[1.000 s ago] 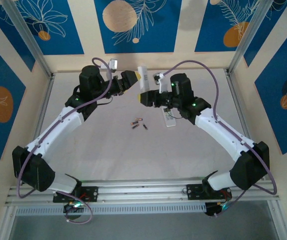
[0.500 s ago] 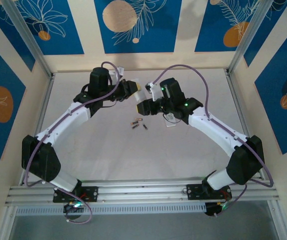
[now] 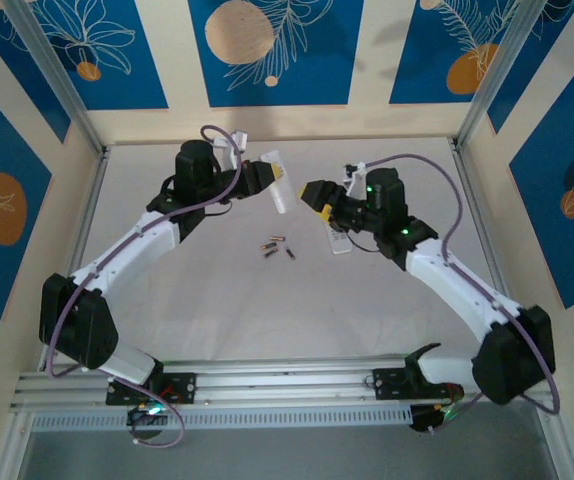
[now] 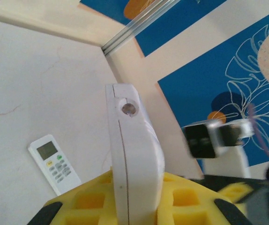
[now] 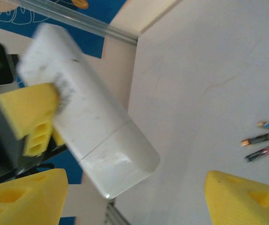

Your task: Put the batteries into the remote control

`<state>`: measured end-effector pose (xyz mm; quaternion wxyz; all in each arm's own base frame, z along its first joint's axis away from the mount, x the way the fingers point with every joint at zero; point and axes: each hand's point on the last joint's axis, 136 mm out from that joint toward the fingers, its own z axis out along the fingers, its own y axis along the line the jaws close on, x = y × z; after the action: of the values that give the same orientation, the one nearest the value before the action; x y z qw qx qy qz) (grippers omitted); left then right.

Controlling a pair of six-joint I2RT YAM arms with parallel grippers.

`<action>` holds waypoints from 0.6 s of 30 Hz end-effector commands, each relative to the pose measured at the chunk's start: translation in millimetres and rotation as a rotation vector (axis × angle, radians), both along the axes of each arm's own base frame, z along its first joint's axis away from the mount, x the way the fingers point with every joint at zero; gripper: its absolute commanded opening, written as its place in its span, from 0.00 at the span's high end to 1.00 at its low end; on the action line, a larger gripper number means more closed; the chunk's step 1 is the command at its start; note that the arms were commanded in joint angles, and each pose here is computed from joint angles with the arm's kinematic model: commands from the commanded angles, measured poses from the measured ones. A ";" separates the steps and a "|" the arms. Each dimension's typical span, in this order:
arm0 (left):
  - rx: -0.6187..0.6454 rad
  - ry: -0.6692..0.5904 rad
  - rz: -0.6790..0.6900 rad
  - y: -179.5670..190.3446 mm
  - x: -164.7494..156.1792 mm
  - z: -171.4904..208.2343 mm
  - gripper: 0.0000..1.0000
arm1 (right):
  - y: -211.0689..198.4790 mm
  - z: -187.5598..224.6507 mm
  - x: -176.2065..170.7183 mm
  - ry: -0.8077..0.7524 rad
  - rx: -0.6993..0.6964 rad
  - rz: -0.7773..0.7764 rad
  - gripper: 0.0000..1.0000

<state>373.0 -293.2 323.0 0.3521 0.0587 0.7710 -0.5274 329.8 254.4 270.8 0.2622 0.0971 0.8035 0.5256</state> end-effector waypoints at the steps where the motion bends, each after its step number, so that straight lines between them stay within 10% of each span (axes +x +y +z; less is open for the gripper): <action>1: -0.083 -0.099 0.022 3.5 -2.8 34.0 0.94 | 23.6 22.5 3.3 0.042 0.172 0.056 0.30; 18: -0.247 -0.042 0.137 15.3 10.3 41.1 0.93 | 42.8 13.4 12.3 0.064 0.270 0.085 0.75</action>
<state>391.2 -274.6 335.2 0.3803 -0.0391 0.7295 -0.5672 357.8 284.2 285.7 0.2197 0.1389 0.7309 0.6311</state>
